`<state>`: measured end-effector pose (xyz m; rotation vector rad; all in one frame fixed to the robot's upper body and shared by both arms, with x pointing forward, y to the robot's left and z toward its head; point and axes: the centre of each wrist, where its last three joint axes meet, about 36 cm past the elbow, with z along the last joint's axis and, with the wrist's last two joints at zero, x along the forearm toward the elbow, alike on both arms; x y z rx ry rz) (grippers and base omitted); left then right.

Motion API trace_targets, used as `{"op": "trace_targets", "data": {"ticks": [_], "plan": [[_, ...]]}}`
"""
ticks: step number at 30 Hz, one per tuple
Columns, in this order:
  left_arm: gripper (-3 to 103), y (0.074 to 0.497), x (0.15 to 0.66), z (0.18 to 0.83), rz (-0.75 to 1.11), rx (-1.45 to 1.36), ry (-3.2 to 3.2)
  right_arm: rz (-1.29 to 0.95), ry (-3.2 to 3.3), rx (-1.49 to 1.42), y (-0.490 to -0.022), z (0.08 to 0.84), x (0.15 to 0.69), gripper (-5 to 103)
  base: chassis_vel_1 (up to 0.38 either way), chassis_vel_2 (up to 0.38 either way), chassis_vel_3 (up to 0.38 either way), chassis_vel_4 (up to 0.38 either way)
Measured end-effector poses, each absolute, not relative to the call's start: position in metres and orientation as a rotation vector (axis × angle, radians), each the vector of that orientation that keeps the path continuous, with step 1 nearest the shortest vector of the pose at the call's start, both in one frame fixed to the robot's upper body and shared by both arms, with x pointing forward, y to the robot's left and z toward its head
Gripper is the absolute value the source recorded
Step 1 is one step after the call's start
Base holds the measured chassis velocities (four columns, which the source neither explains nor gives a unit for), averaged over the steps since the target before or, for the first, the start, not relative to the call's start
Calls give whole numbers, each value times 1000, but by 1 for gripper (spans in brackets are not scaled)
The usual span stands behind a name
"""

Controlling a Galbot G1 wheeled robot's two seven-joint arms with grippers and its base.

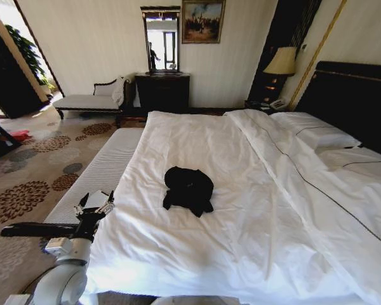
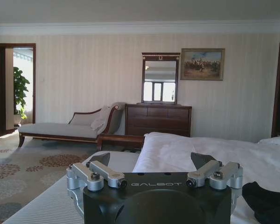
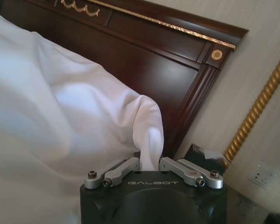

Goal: Fold the clothes on the bed.

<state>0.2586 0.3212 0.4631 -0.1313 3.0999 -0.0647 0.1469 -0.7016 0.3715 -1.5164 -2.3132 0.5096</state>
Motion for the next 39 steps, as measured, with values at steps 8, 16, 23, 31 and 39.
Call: {"op": "trace_targets", "data": {"ticks": [8, 16, 23, 31, 39], "plan": [[99, 321, 257, 464, -61, -136, 3103, 524, -2175, -1559, -721, 327, 116, 2, 0, 0, 0, 0], [99, 320, 258, 466, -60, -133, 3101, 512, -2130, -1566, -719, 309, 110, 2, 0, 0, 0, 0], [99, 321, 256, 465, -55, -137, 3105, 489, -2029, -1586, -713, 284, 89, 2, 0, 0, 0, 0], [99, 320, 257, 464, -60, -134, 3106, 472, -1984, -1595, -712, 272, 77, 2, 0, 0, 0, 0], [99, 322, 255, 462, -54, -141, 3112, 445, -1975, -1569, -703, 257, 82, 2, 0, 0, 0, 0]]}}
